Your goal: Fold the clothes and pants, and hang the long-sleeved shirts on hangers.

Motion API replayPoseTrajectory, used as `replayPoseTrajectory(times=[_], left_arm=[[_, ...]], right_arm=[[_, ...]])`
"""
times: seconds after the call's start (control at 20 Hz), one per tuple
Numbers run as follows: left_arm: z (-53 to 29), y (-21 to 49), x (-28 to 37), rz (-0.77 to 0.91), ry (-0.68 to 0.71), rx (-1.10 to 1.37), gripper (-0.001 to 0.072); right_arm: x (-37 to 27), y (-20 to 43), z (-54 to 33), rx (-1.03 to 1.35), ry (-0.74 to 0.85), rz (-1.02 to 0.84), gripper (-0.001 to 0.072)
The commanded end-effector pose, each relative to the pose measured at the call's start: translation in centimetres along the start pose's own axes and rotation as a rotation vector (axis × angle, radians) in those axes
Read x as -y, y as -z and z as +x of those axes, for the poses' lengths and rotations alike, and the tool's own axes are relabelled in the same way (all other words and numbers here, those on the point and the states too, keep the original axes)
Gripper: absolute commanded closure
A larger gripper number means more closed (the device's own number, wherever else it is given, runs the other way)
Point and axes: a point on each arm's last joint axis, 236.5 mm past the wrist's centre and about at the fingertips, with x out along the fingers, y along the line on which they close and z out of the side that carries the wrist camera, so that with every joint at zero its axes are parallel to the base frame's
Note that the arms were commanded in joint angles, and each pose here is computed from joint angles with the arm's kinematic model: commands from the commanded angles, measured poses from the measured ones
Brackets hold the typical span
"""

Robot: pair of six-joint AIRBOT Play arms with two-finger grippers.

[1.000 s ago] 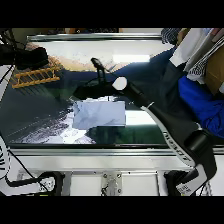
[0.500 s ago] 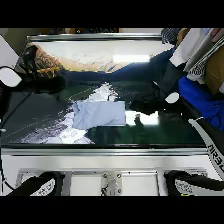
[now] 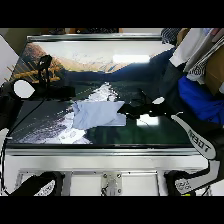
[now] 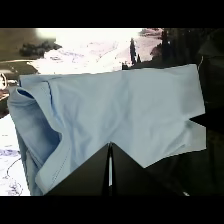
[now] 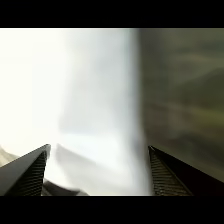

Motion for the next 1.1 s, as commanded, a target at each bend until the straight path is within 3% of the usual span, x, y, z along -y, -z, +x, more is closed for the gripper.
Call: replayPoseTrajectory(times=[0.0, 0.1, 0.15, 0.2, 0.25, 0.4, 0.55, 0.8, 1.05], left_arm=[[0.0, 0.9, 0.1, 0.004, 0.001, -0.035, 0.07], [0.0, 1.0, 0.1, 0.003, 0.002, -0.039, 0.0701], [0.0, 1.1, 0.1, 0.003, 0.002, -0.041, 0.0701], [0.0, 1.2, 0.1, 0.003, 0.001, -0.045, 0.0701], [0.0, 1.2, 0.1, 0.003, 0.001, -0.046, 0.0701], [0.0, 1.4, 0.1, 0.004, 0.001, -0.055, 0.0701], [0.0, 1.5, 0.1, 0.004, 0.001, -0.06, 0.07], [0.0, 1.4, 0.1, 0.004, 0.001, -0.055, 0.07], [0.0, 1.4, 0.1, 0.003, 0.001, -0.055, 0.0701]], right_arm=[[-3.9, -0.7, 4.2, -0.019, -0.096, -0.011, 0.0003], [-5.7, -0.4, 6.0, -0.039, -0.118, -0.041, 0.0026], [-6.4, -0.2, 6.5, -0.045, -0.126, -0.076, 0.0221], [-7.2, -0.1, 6.7, -0.044, -0.134, -0.134, 0.0512], [-7.8, -0.4, 6.5, -0.037, -0.144, -0.186, 0.0688], [-8.0, -3.0, 3.4, 0.014, -0.087, -0.329, 0.0694], [-3.8, -9.1, -6.1, 0.167, 0.158, -0.36, 0.0695], [6.4, -15.1, -27.6, 0.515, 0.597, -0.136, 0.0695], [12.8, -11.0, -36.0, 0.613, 0.716, 0.166, 0.0695]])
